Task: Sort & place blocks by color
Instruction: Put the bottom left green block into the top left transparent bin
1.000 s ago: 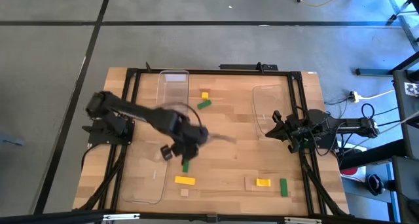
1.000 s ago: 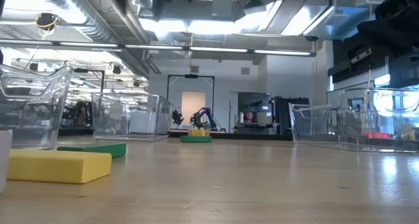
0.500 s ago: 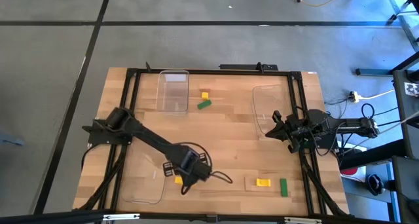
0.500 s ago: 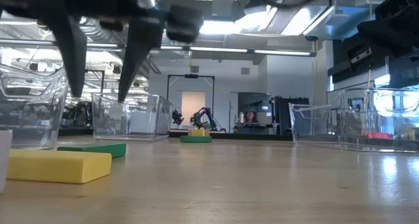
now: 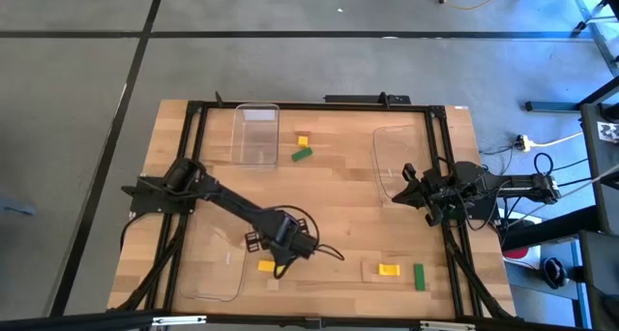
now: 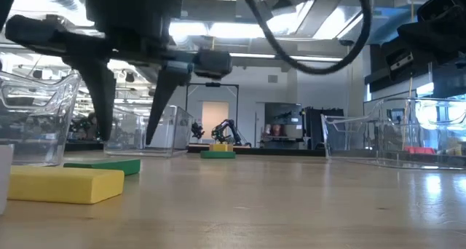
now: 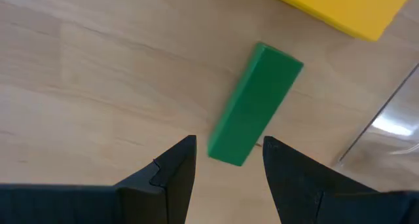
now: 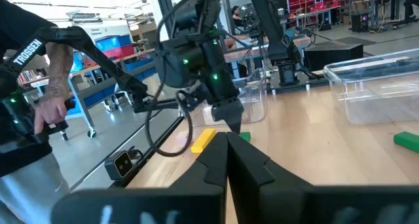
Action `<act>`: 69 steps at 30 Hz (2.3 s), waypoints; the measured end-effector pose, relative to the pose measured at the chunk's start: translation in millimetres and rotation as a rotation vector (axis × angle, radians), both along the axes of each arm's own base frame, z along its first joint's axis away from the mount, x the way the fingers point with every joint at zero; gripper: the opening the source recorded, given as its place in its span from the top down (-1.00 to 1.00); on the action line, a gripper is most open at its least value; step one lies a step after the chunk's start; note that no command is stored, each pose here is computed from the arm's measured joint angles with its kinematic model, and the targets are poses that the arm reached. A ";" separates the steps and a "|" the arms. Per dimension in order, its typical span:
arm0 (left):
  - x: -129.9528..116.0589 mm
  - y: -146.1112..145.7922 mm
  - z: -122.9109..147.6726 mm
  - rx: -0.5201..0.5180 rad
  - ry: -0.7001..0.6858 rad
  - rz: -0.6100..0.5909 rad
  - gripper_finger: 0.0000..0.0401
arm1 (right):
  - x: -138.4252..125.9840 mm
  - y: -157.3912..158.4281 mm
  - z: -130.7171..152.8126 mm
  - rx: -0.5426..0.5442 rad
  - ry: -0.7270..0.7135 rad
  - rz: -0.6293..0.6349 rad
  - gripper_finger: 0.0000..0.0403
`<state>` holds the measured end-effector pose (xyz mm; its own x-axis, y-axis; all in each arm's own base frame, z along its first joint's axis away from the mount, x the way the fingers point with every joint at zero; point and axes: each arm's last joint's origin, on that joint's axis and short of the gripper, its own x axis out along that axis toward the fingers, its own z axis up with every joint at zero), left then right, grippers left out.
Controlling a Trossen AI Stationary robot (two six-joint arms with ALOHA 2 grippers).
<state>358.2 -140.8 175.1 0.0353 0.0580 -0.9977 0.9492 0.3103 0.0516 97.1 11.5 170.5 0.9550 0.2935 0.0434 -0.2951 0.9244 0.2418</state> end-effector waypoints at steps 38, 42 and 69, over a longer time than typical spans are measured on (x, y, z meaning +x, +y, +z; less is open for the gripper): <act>4.9 9.9 -14.8 -0.074 -0.046 0.036 0.16 | 0.0 0.0 -0.1 0.001 0.000 0.000 0.95; 2.5 10.9 -17.4 -0.070 -0.042 0.038 0.16 | 0.0 0.0 -0.1 0.000 0.000 0.000 0.95; 53.1 61.2 0.3 -0.070 -0.416 0.266 0.16 | 0.0 0.0 0.0 0.000 0.000 0.000 0.95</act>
